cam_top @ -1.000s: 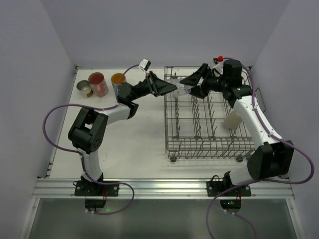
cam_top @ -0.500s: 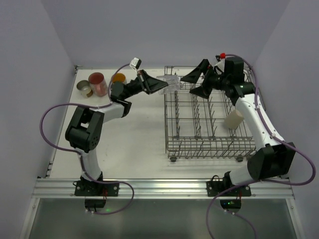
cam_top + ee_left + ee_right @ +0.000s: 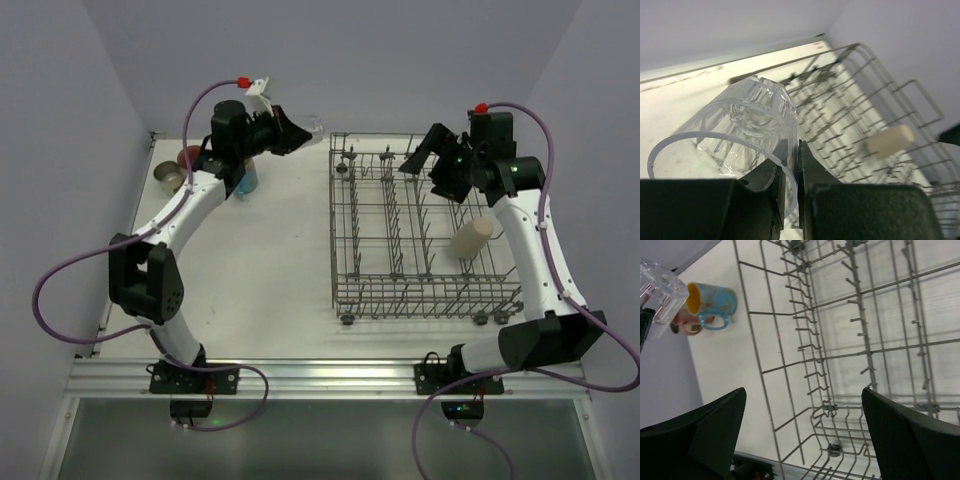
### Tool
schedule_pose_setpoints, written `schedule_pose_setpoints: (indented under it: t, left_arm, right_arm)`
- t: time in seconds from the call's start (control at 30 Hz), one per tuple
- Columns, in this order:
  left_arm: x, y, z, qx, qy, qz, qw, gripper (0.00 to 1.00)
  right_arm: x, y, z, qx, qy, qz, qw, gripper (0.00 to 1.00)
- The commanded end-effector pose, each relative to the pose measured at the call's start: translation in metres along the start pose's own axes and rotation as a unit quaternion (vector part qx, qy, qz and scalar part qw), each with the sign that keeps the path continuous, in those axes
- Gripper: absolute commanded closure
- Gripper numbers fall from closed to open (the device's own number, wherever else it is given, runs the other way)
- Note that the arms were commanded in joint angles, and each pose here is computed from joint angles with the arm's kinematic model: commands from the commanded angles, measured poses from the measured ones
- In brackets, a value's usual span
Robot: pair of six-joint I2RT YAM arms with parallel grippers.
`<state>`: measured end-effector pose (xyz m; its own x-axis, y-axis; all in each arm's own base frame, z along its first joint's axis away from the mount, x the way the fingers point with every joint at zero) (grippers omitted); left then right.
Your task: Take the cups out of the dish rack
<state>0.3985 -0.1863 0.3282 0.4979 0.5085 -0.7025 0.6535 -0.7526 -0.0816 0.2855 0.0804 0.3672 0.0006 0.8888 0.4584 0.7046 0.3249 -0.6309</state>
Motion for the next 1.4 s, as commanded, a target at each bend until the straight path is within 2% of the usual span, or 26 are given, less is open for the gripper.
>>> schedule_pose_setpoints:
  t: [0.0, 0.07, 0.3, 0.47, 0.6, 0.83, 1.1, 1.23, 1.37]
  left_arm:
    - [0.049, -0.001, 0.020, 0.069, 0.052, -0.180, 0.980, 1.00]
    - [0.065, 0.005, 0.027, 0.084, 0.057, -0.231, 0.968, 1.00]
    - [0.103, 0.032, 0.040, 0.112, 0.089, -0.322, 0.936, 1.00]
    - [0.117, 0.046, 0.037, 0.117, 0.107, -0.359, 0.920, 1.00]
    - [0.138, 0.058, 0.047, 0.149, 0.110, -0.381, 0.906, 1.00]
    - [0.151, 0.062, 0.059, 0.185, 0.123, -0.423, 0.878, 1.00]
    - [0.159, 0.062, 0.065, 0.209, 0.129, -0.433, 0.867, 1.00]
    - [0.165, 0.062, 0.070, 0.219, 0.131, -0.440, 0.861, 1.00]
    - [0.168, 0.063, 0.073, 0.225, 0.128, -0.438, 0.861, 0.89]
  right_arm:
    - [-0.011, -0.028, 0.001, -0.024, -0.044, 0.090, 0.995, 0.01]
    - [-0.015, -0.033, 0.004, -0.020, -0.048, 0.114, 0.992, 0.01]
    - [-0.034, -0.043, 0.011, -0.012, -0.063, 0.205, 0.977, 0.01]
    - [-0.043, -0.047, 0.019, -0.003, -0.072, 0.235, 0.969, 0.01]
    - [-0.050, -0.049, 0.028, 0.017, -0.079, 0.256, 0.963, 0.01]
    - [-0.062, -0.052, 0.039, 0.041, -0.075, 0.310, 0.947, 0.01]
    - [-0.075, -0.048, 0.044, 0.060, -0.041, 0.327, 0.942, 0.01]
    - [-0.090, -0.044, 0.050, 0.066, -0.022, 0.361, 0.930, 0.01]
    - [-0.101, -0.038, 0.053, 0.070, -0.012, 0.375, 0.924, 0.01]
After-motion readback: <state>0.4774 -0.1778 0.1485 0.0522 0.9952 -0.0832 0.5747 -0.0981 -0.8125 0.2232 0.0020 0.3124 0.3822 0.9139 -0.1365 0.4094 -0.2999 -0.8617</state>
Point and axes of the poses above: each gripper's point midway between its finger pads, its own y axis out along the fingers, its own x axis along the line the jaws close on, z = x × y, the point moved 10 cm from there along -y, back along the fingers, and after that the axes turned 13 degrees about -y, right-handed, at the moved point
